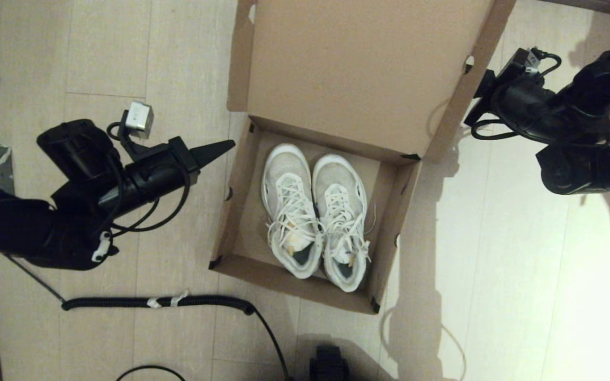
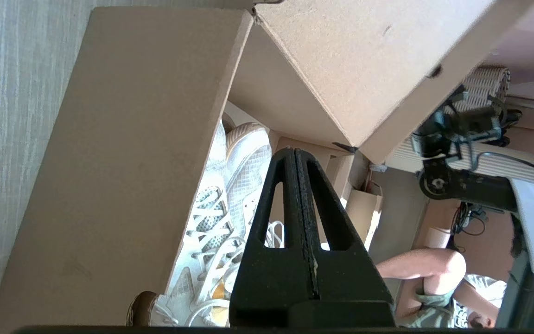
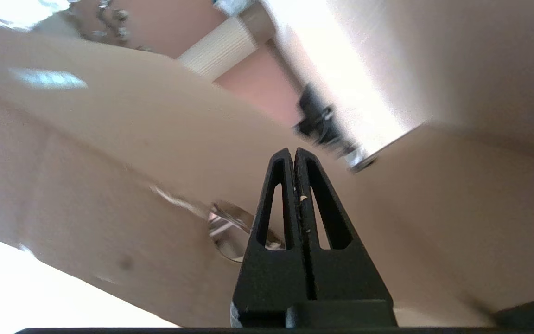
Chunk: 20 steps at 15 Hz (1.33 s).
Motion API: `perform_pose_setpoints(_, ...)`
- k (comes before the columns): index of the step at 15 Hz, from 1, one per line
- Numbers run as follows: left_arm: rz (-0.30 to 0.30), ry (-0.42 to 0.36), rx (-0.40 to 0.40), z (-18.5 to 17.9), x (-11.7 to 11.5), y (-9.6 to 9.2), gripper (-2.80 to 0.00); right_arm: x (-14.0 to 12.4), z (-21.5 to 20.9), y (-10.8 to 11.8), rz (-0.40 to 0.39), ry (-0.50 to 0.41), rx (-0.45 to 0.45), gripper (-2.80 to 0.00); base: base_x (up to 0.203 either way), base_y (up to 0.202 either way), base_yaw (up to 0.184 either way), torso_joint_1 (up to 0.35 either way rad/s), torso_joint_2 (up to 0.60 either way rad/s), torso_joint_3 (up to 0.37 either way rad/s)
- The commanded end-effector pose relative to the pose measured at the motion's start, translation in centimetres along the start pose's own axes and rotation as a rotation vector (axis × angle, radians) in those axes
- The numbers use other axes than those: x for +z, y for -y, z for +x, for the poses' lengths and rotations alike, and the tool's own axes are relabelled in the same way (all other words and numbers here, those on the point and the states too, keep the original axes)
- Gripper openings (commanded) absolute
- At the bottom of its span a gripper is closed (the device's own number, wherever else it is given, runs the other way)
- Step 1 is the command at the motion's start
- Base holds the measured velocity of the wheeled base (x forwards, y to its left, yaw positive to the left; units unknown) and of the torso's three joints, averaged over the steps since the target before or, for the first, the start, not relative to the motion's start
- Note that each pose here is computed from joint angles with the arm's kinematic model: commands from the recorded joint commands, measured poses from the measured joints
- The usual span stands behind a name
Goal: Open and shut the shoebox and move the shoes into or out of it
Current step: Close the shoe box
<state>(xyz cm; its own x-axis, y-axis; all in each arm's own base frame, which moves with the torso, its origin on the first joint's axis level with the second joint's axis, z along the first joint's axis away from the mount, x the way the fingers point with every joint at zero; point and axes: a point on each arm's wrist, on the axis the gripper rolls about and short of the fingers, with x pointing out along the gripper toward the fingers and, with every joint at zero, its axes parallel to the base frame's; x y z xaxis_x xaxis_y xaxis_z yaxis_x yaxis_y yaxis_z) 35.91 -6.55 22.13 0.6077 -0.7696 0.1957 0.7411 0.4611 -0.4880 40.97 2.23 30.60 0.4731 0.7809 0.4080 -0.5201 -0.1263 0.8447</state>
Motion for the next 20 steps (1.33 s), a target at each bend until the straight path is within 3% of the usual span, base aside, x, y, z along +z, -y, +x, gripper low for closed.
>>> perform_pose_setpoints(1,0.006,0.006,-0.009,-0.1,0.3,0.3,-2.8,-0.5,-0.2,-1.1,0.027,-0.023,0.021,-2.8,0.0,0.0,0.0,0.0,0.0,0.0)
perform_pose_setpoints(8,0.015,0.014,-0.016,-0.2,0.6,0.8,-2.8,-3.0,-0.3,-2.4,0.121,-0.128,0.015,-2.8,0.0,0.0,0.0,0.0,0.0,0.0)
perform_pose_setpoints(17,0.054,0.052,-0.031,-1.0,2.3,2.7,-2.8,-7.0,-2.9,-6.4,0.225,-0.211,0.028,-2.8,0.0,0.0,0.0,0.0,0.0,0.0)
perform_pose_setpoints(20,0.058,0.058,-0.029,-1.1,2.5,2.8,-2.8,-8.9,-4.2,-7.2,0.292,-0.243,0.023,-2.8,0.0,0.0,0.0,0.0,0.0,0.0)
